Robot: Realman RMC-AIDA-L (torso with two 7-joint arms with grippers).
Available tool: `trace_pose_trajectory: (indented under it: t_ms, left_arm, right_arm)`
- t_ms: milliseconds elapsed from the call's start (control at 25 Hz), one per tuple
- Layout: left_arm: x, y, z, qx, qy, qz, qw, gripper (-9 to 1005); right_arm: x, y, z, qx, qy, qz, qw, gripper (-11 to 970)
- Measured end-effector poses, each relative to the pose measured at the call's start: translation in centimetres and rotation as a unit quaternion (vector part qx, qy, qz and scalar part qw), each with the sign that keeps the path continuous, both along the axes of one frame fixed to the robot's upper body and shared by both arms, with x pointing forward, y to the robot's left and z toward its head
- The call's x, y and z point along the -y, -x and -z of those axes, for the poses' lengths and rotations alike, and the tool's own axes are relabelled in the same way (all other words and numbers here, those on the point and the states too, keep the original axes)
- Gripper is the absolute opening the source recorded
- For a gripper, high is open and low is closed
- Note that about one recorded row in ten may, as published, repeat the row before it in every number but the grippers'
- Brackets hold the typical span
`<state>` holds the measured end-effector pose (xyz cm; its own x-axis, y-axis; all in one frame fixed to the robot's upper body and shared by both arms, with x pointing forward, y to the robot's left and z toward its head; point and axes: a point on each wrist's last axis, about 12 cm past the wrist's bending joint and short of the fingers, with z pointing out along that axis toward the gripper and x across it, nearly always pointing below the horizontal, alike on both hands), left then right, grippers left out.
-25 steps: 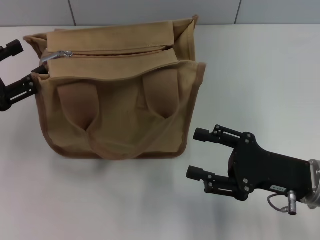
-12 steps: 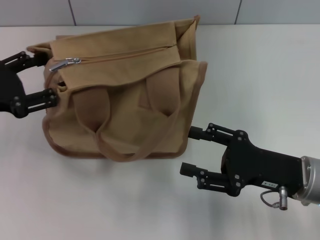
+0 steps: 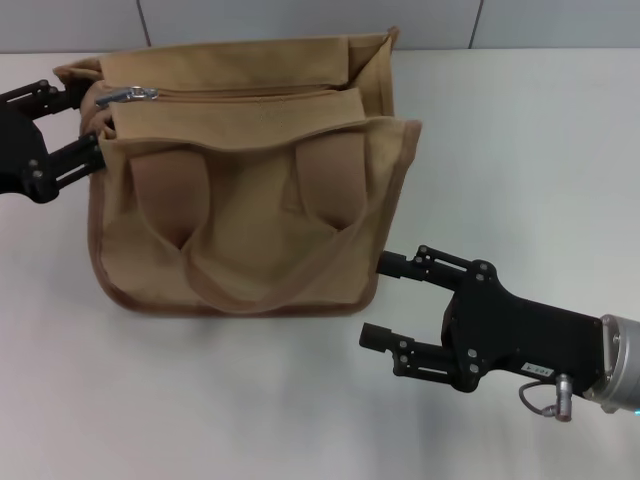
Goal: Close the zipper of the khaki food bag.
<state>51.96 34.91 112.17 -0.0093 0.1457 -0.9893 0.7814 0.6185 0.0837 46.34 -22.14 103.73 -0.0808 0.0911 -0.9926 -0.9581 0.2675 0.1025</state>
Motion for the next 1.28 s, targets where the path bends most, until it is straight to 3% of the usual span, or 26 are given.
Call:
trace_pose_trajectory:
  t_ms: [440,640,800,1040,1280]
  left_arm:
    - [-0.9,0.9,0.3,0.016,0.033,-0.034,0.999,367]
    - [-1.2,1.4,0.5,0.021,0.047,-0.043,0.998,141]
    - [-1.0,1.5,0.6,0.020,0.053,-0.041,0.998,102]
    - [-0.3,1.5,0.5,0.036,0.113,-0.036,0.992,84]
    - [1.1,1.6,-0.9,0.063,0.182,0.014,0.981,73]
  right_arm:
    - [-0.2,-0.6,-0.1,0.004,0.008,0.001,1.000,746]
    - [-0.2,-0.7,-0.2,0.005,0.006,0.005,1.000,747]
    - [-0.2,-0.7,-0.2,0.006,0.003,0.003,1.000,747]
    - [-0.3,-0.5,-0.6,0.009,-0.019,0.002,1.000,748]
    - [-0.1,-0.6,-1.3,0.013,-0.051,0.013,0.999,747]
